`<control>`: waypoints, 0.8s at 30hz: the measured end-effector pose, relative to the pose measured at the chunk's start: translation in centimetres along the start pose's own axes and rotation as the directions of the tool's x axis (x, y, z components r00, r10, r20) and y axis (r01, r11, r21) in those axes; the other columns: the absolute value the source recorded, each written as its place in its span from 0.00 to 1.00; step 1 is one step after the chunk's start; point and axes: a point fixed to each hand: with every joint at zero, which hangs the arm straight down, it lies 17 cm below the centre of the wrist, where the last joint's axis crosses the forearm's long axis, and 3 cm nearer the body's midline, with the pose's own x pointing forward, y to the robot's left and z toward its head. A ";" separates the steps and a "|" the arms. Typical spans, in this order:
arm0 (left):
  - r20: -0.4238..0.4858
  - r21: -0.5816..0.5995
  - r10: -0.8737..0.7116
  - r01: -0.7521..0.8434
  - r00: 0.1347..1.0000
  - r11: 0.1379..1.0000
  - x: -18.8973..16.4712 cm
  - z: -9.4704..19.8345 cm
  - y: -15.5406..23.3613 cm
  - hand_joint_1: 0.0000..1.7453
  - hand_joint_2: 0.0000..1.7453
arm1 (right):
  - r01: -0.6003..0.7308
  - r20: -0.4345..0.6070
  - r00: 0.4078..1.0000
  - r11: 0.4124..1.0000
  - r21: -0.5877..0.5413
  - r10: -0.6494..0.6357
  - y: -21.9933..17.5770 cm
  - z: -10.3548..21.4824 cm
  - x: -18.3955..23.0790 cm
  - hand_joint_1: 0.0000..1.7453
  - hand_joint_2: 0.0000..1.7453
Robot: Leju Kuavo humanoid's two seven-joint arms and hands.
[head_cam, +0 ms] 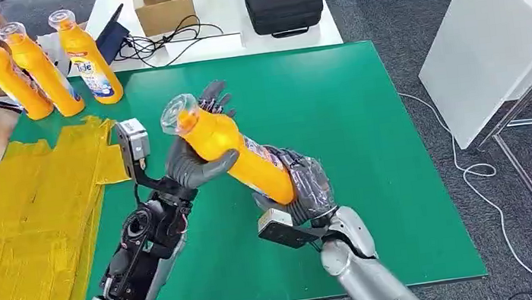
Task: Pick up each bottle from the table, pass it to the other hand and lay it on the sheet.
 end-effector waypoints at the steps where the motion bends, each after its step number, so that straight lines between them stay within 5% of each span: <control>1: 0.000 -0.004 0.000 0.000 1.000 1.000 0.0 0.0 -0.1 1.00 1.00 | 0.001 -0.001 1.000 1.000 -0.001 -0.001 0.0 0.0 0.0 1.00 1.00; 22: 0.063 0.012 0.046 -0.046 0.997 0.999 0.9 0.4 0.5 1.00 1.00 | -0.003 0.000 1.000 1.000 0.018 0.003 0.3 -0.1 0.1 1.00 1.00; 23: 0.064 0.013 0.046 -0.047 0.997 0.999 0.9 0.4 0.6 1.00 1.00 | -0.003 0.000 1.000 1.000 0.018 0.003 0.3 -0.1 0.1 0.65 1.00; 24: 0.065 0.014 0.047 -0.048 0.997 0.999 0.9 0.4 0.6 1.00 1.00 | -0.002 0.000 1.000 1.000 0.017 0.002 0.3 -0.1 0.1 0.00 1.00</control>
